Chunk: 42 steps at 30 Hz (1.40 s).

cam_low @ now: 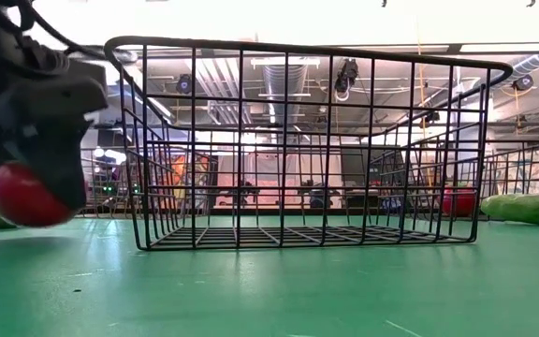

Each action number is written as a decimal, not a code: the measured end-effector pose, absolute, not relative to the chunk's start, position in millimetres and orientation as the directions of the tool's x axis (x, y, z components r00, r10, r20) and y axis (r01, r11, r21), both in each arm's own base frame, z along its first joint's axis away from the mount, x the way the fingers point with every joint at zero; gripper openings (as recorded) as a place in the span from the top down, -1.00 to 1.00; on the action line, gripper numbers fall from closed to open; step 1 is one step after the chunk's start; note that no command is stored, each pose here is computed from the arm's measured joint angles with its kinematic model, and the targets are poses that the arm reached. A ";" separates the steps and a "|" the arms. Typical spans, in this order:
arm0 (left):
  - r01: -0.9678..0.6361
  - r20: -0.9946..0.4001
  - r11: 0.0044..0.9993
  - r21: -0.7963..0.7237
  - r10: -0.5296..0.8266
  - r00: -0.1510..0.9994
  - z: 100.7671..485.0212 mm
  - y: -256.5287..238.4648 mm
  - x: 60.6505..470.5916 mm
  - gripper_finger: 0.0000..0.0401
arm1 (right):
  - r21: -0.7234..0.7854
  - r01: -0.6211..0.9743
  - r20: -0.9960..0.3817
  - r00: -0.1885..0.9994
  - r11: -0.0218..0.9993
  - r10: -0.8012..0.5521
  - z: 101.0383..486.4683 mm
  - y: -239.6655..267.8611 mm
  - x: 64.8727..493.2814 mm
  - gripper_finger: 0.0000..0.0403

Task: Sort produce into baskets
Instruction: Put the top tomato into the top black wire basket

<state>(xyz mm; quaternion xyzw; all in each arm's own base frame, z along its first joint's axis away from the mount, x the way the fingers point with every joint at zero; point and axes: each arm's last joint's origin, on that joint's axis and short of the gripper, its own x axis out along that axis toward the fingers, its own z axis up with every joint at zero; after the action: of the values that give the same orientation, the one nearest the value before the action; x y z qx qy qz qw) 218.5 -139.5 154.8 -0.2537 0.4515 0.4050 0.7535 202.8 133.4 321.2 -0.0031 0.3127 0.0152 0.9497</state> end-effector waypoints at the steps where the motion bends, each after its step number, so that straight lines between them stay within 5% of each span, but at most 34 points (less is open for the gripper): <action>1: -0.835 -0.887 0.550 -0.011 0.381 0.262 159.4 -140.8 220.3 -0.41 | 0.001 -0.030 -0.590 0.807 1.000 0.025 321.5 133.4 203.1 -0.83; 6: -0.835 -0.878 0.548 0.042 0.419 0.230 204.7 -147.4 229.8 -0.41 | -0.109 0.086 -0.554 0.822 0.990 -0.132 327.3 127.4 201.4 -0.83; 12: -0.805 -0.718 0.592 0.027 0.572 0.396 291.5 -148.6 246.9 -0.41 | -0.210 0.352 -0.430 0.804 0.912 -0.410 339.2 113.2 200.5 -0.83; 21: -0.782 -0.567 0.618 0.073 0.671 0.477 361.0 -64.9 309.5 -0.41 | -0.309 0.412 -0.594 0.620 0.857 -0.512 308.8 80.5 208.8 -0.83; 29: -0.684 -0.576 0.724 -0.094 0.520 0.630 358.0 36.0 356.9 -0.41 | -0.300 0.394 -0.719 0.505 0.869 -0.477 271.9 67.6 216.4 -0.83; 42: -0.708 -0.742 0.701 -0.084 0.430 0.514 276.4 116.2 395.2 -0.41 | -0.168 0.207 -0.875 0.419 0.964 -0.243 224.3 102.9 237.9 -0.83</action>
<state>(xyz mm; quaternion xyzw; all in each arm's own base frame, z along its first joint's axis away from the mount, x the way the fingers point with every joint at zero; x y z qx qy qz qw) 395.2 116.2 276.4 -0.1924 0.3613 0.3353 0.8485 237.9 102.9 224.3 -0.0172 0.5221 -0.1335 0.8422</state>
